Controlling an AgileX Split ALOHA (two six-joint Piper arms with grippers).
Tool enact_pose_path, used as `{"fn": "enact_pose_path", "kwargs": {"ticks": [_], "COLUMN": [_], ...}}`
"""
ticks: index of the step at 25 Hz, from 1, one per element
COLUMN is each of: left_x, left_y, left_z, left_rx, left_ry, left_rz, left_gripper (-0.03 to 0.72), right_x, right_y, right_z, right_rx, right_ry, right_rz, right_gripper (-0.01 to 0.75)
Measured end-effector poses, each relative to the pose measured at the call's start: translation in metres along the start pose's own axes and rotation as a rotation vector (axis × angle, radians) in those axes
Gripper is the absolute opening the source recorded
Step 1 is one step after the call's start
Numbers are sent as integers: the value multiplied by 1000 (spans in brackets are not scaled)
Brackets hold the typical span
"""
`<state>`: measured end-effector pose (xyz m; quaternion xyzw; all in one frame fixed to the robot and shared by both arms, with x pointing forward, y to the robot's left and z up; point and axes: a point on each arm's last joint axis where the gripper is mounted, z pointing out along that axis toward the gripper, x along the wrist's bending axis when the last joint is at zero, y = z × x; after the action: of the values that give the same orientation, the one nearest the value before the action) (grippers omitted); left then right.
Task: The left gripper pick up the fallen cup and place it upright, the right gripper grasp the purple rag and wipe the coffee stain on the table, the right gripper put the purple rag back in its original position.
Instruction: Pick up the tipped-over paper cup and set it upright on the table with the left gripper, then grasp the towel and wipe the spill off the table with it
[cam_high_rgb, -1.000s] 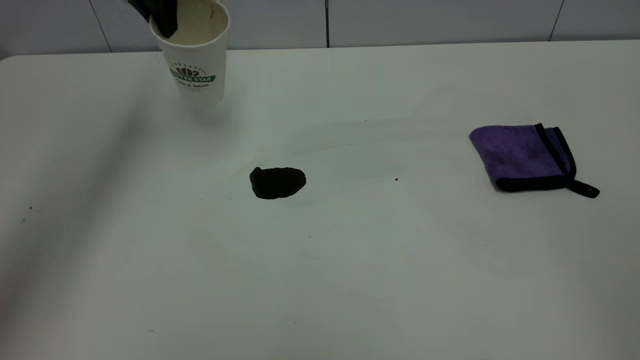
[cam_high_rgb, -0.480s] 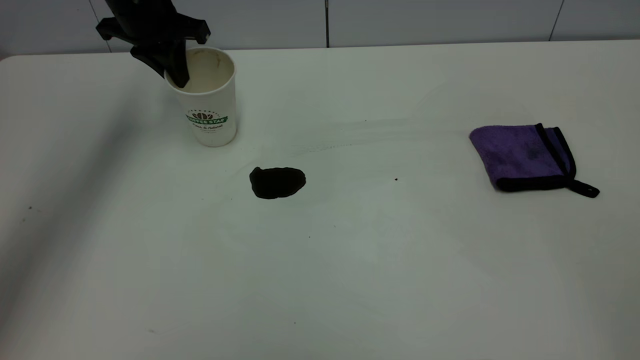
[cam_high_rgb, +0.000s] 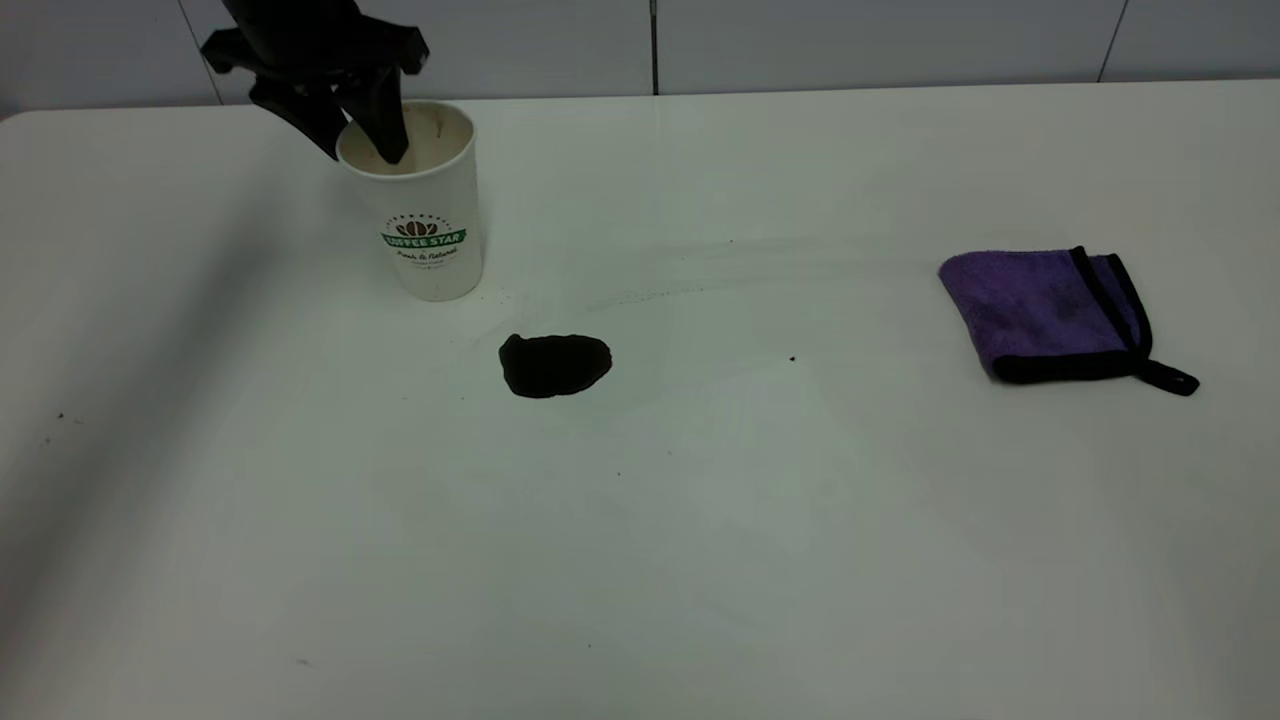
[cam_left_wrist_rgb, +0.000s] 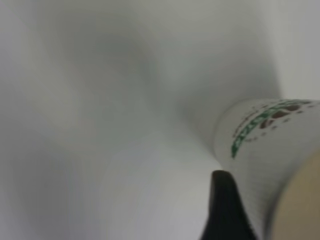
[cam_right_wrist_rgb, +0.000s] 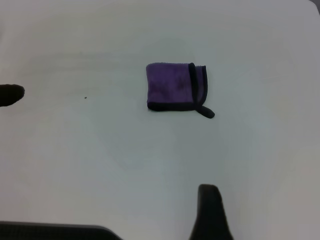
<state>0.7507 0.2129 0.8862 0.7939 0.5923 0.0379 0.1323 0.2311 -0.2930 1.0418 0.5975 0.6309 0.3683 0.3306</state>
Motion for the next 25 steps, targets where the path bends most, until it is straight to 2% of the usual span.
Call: {"fn": "enact_pose_path", "kwargs": {"ticks": [2,4,8,11,17,21,25], "left_x": [-3,-7,-14,-20,-34,-42,-51], "left_y": [7,14,15,15,-8,-46,-103], "left_z": [-28,-67,-150,-210,-295,-320,-330], "left_rx": [-18,-47,-81,-209,-365,-335,-259], "left_ry": [2,4,54,97,112,103,94], "left_rz": [13,28,72,87,44,8,-5], "left_gripper": [623,685,706,668,510,421,350], "right_x": [0,0,0,0,0,0,0], "right_y": [0,0,0,0,0,0,0], "right_z": [0,0,0,0,0,0,0], "right_rx": [0,0,0,0,0,0,0], "right_ry": [0,0,0,0,0,1,1], "right_rz": [0,0,0,0,0,0,0], "right_gripper": [580,580,580,580,580,580,580]}}
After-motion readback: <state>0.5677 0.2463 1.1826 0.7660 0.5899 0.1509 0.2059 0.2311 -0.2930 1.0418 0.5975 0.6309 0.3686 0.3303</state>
